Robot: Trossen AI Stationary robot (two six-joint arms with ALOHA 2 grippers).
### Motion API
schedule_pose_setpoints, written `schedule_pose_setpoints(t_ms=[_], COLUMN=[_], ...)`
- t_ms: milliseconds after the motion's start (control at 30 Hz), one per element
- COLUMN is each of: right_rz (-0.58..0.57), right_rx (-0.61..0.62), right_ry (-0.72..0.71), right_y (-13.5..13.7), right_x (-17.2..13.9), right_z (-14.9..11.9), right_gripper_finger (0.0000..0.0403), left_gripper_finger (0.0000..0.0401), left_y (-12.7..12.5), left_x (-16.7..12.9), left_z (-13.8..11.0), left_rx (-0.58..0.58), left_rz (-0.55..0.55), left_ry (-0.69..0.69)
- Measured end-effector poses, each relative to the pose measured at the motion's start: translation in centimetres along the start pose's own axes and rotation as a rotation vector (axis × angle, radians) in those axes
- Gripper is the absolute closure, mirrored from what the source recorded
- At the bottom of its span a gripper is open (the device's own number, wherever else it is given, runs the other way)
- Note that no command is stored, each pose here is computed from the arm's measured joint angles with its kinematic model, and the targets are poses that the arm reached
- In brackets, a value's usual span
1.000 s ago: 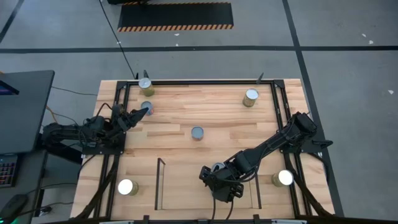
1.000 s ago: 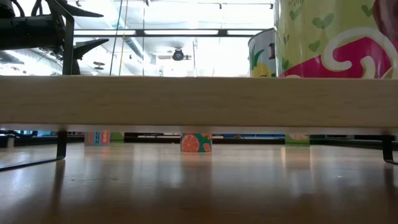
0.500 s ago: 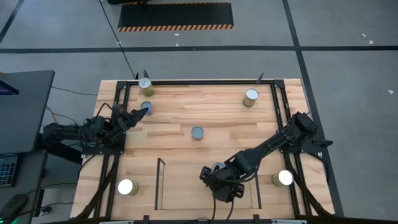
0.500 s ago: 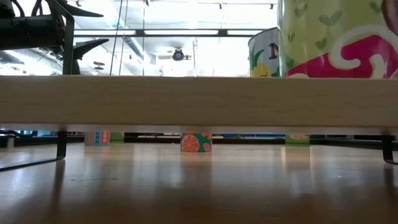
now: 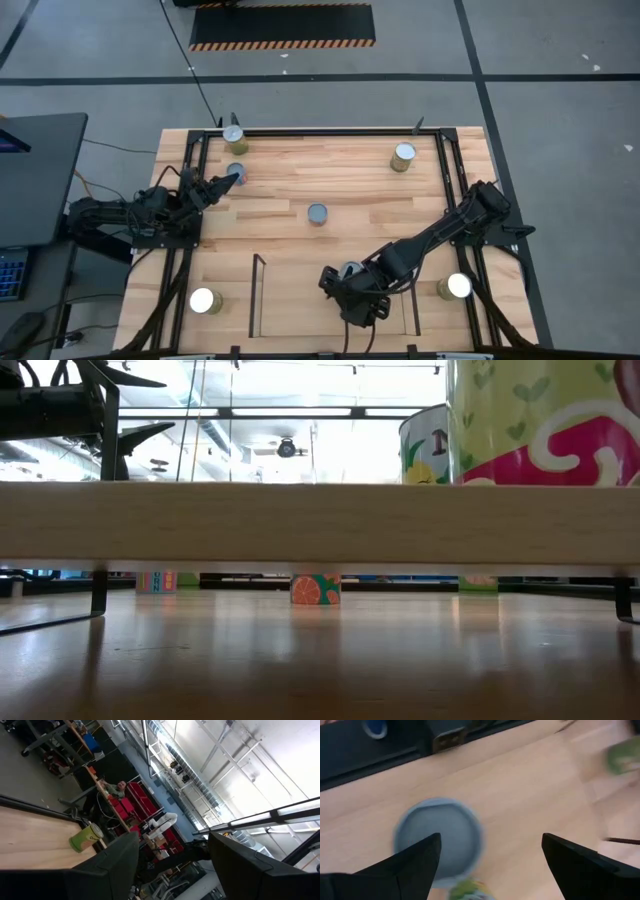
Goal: Pick and place cans onto a shelf
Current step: Put the canned sliced oranges on the shelf
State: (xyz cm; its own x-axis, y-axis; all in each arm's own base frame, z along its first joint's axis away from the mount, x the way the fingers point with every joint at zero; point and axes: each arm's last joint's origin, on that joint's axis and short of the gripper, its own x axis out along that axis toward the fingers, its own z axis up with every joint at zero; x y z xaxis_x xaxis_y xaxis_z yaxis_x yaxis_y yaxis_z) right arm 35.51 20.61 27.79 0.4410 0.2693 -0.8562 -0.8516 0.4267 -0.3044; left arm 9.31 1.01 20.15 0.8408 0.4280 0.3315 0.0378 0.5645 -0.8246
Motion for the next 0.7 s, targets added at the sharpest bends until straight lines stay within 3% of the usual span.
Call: schedule_pose_setpoints(t_ms=[167, 333, 500, 700], right_rz=[-0.062, -0.181, -0.306, -0.561], right_rx=[0.049, 0.385, 0.65, 0.943], right_ry=[-0.053, -0.09, -0.043, 0.064], right_y=[-1.5, -3.3, -5.6, -8.9], right_x=[-4.2, -9.3, -12.6, -13.5], right_z=[2.1, 3.0, 1.3, -2.5], right_gripper_finger=[0.0049, 0.0053, 0.0056, 0.0056], left_gripper_finger=[0.0156, 0.0156, 0.0156, 0.0156], left_y=[0.0, 0.0, -0.1, -0.1], left_x=[0.0, 0.0, 0.0, 0.0], left_z=[0.0, 0.0, -0.1, -0.1], left_rx=[-0.016, -0.05, -0.05, -0.05], left_rz=[0.001, -0.013, -0.025, -0.027], left_ry=[-0.001, 0.016, 0.033, 0.035])
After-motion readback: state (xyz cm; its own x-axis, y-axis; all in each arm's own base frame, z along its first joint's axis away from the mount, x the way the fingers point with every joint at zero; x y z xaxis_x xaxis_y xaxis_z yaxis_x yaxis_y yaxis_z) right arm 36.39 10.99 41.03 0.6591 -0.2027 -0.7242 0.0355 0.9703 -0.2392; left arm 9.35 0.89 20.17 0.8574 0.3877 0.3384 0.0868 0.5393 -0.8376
